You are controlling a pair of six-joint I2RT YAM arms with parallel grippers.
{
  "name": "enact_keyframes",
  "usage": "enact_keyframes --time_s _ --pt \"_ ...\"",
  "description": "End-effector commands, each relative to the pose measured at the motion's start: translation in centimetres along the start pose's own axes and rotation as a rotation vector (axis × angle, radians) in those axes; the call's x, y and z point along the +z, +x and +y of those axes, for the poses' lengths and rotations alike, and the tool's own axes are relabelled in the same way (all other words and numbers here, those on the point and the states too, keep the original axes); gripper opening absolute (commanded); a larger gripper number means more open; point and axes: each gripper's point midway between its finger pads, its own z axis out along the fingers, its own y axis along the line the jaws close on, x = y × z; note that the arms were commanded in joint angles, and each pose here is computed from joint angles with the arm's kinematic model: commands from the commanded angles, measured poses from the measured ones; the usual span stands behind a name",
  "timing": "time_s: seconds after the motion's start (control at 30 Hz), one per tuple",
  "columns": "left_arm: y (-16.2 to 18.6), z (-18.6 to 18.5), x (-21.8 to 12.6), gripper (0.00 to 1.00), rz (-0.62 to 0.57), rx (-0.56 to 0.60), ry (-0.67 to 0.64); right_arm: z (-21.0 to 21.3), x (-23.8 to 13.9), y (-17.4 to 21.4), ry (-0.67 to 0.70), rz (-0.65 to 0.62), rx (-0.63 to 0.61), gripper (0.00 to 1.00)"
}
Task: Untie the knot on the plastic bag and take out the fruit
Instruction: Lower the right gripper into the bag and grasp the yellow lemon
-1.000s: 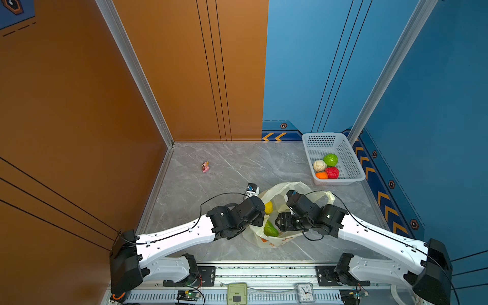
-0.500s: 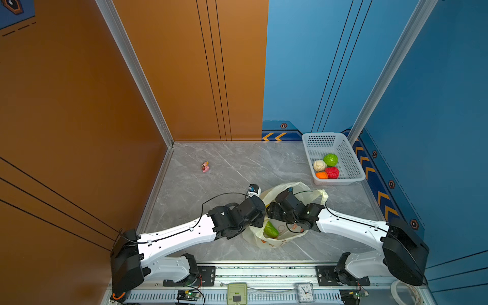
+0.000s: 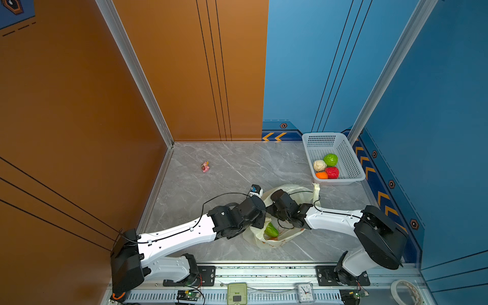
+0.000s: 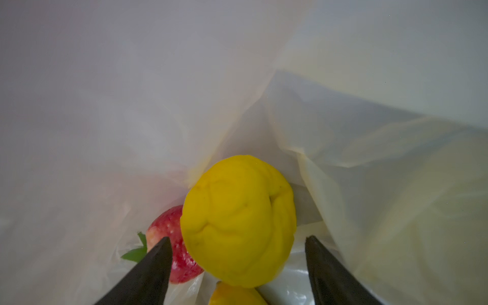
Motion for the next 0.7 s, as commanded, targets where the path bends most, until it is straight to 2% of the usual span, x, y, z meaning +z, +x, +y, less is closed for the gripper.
enact_keyframes --time_s 0.0,0.07,0.27,0.4,0.67 --pt "0.5 0.2 0.5 0.0 0.021 0.016 0.008 0.3 1.0 -1.4 0.018 -0.062 0.033 0.81" --pt "0.7 0.3 0.5 0.0 0.023 0.013 0.01 0.0 1.5 -1.6 0.035 -0.072 0.031 0.79" --pt "0.9 0.4 0.4 0.0 0.023 0.009 0.015 -0.1 1.4 -2.5 0.031 -0.112 0.052 0.53" --pt "0.9 0.7 0.3 0.0 0.019 0.007 0.011 -0.3 0.4 -2.8 0.032 -0.116 0.052 0.49" --pt "-0.1 1.0 0.0 0.0 -0.012 0.006 0.0 -1.1 -4.1 -2.2 0.07 -0.049 -0.015 0.49"
